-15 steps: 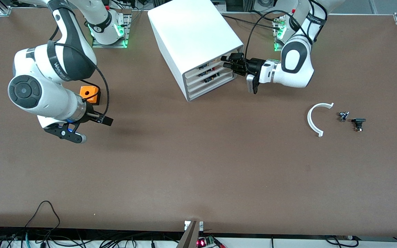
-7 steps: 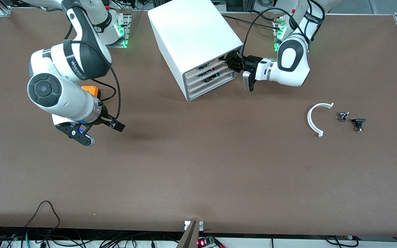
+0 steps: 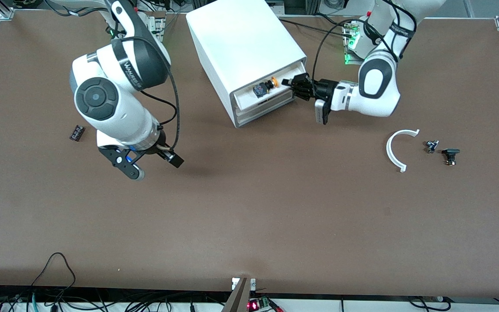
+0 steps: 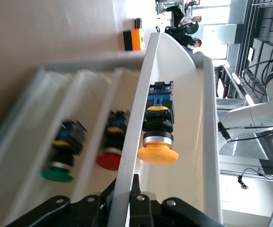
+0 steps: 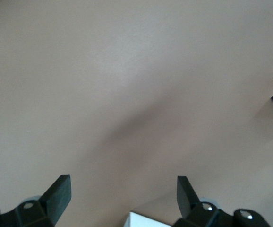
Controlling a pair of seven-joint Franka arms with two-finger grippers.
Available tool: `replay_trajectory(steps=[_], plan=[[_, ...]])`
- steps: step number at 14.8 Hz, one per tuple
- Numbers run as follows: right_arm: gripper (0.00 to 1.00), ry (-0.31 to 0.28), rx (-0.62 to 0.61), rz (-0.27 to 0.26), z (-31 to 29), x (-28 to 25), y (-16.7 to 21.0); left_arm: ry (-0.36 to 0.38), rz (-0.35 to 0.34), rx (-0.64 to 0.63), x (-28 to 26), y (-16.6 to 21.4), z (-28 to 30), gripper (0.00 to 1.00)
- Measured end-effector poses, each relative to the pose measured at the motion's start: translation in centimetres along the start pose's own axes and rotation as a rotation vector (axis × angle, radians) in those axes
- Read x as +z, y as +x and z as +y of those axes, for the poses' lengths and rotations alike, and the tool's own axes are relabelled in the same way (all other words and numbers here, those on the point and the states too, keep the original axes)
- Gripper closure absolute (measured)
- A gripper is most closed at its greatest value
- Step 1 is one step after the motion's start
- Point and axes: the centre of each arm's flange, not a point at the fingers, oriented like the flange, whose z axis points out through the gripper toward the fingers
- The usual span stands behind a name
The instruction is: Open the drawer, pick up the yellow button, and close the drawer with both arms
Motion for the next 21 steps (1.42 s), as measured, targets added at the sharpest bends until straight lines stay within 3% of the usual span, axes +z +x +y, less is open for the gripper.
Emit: replay_trajectory(steps=[7, 10, 13, 15, 19, 21], plan=[[0.00, 0.137, 0.157, -0.016, -3.8, -1.3, -5.6, 0.064, 0.020, 0.033, -8.0, 5.7, -1.3, 0.90], [0.00, 0.184, 0.227, -0.021, -5.3, -2.6, -9.1, 0.089, 0.013, 0.041, -8.3, 6.2, -1.5, 0.82], [0.00, 0.245, 0.300, -0.032, -6.7, -3.5, -12.3, 0.132, 0.007, 0.030, -9.2, 6.7, -1.3, 0.56], [0.00, 0.277, 0.340, -0.044, -7.5, -3.6, -14.4, 0.205, -0.041, -0.009, -11.2, 7.9, 0.2, 0.37], [0.00, 0.336, 0.405, -0.077, -9.2, -3.7, -18.9, 0.452, -0.145, -0.120, -17.9, 10.6, 6.3, 0.01], [0.00, 0.352, 0.423, -0.095, -10.1, -3.7, -21.1, 0.599, -0.149, -0.168, -20.2, 11.4, 8.3, 0.00]])
